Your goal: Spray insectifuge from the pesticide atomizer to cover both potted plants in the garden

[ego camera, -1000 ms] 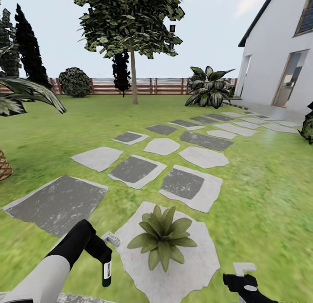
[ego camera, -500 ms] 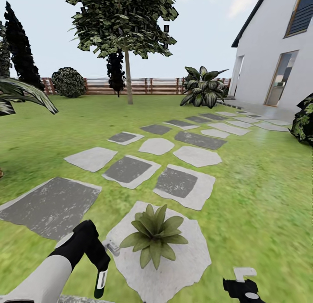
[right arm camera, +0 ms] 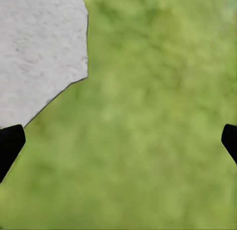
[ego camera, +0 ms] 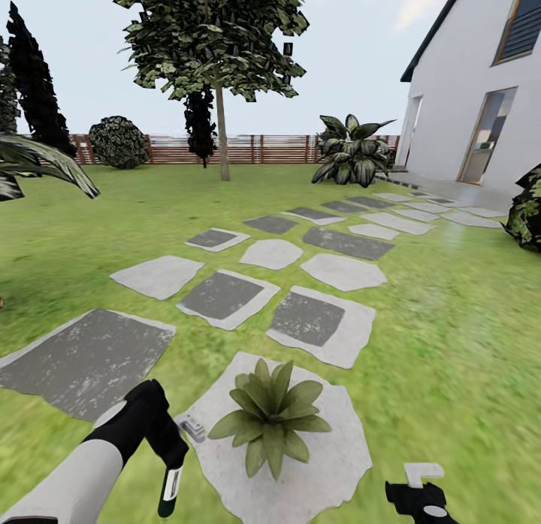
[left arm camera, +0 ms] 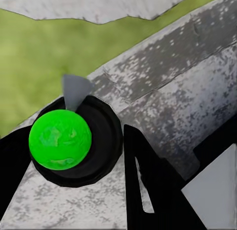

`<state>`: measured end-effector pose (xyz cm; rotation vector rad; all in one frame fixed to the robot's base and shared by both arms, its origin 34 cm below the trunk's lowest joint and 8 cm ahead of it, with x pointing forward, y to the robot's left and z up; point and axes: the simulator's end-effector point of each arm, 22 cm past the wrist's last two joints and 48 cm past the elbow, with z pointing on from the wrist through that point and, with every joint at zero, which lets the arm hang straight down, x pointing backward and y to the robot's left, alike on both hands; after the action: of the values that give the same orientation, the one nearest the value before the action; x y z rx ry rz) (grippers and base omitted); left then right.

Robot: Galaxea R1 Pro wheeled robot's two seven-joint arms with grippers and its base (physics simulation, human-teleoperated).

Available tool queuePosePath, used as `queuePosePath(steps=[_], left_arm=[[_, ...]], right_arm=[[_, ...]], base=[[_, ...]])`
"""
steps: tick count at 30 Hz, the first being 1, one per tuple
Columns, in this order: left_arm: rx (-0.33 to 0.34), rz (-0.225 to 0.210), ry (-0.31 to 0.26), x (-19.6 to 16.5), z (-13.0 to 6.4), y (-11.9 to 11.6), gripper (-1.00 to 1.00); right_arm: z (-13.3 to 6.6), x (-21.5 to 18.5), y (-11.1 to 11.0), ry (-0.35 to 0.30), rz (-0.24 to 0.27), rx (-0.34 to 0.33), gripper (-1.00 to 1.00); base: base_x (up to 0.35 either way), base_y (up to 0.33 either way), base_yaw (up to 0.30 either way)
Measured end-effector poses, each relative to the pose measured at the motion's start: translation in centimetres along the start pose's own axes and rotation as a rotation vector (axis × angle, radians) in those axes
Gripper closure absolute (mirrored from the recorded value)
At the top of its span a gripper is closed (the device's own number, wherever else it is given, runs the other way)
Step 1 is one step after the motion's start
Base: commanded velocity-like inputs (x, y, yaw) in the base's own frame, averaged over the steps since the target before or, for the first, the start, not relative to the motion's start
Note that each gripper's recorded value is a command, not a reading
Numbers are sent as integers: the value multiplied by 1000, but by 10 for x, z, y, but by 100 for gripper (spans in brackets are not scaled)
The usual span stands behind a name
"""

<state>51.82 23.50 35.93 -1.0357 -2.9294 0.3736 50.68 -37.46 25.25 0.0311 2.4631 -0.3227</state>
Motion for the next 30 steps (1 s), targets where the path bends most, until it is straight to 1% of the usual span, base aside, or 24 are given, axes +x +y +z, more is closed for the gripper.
queuePosePath(steps=[4,8,9,10,12,15,22,24,25,28,30], left_arm=[[6,1,12,4,5,-3,100],[0,-6,19,11,6,2,100],[-5,-11,21,14,5,5,100],[-19,-26,37,28,5,17,100],[-35,-51,54,46,3,31,100],[-41,-67,61,56,1,39,100],[-30,-59,70,58,11,29,100],[-45,-46,64,49,14,26,100],[-71,-37,57,43,15,27,100],[-106,-34,53,40,15,34,100],[-116,-33,54,41,15,36,100]], right_arm=[[0,0,0,0,1,1,-100],[0,0,0,0,1,1,-100],[0,0,0,0,1,2,-100],[0,0,0,0,1,2,-100],[0,0,0,0,2,2,-100],[0,0,0,0,2,2,-100],[1,1,0,3,1,2,-100],[1,2,1,5,1,1,-100],[1,2,1,5,2,1,-100],[2,2,-1,4,3,4,-100],[2,2,-4,4,1,8,-100]], base=[[66,34,-118],[4,2,-150],[1,0,-22],[0,0,-11],[0,0,-5],[0,0,-1],[8,0,0],[139,40,0],[219,80,0],[122,37,0],[28,9,0]])
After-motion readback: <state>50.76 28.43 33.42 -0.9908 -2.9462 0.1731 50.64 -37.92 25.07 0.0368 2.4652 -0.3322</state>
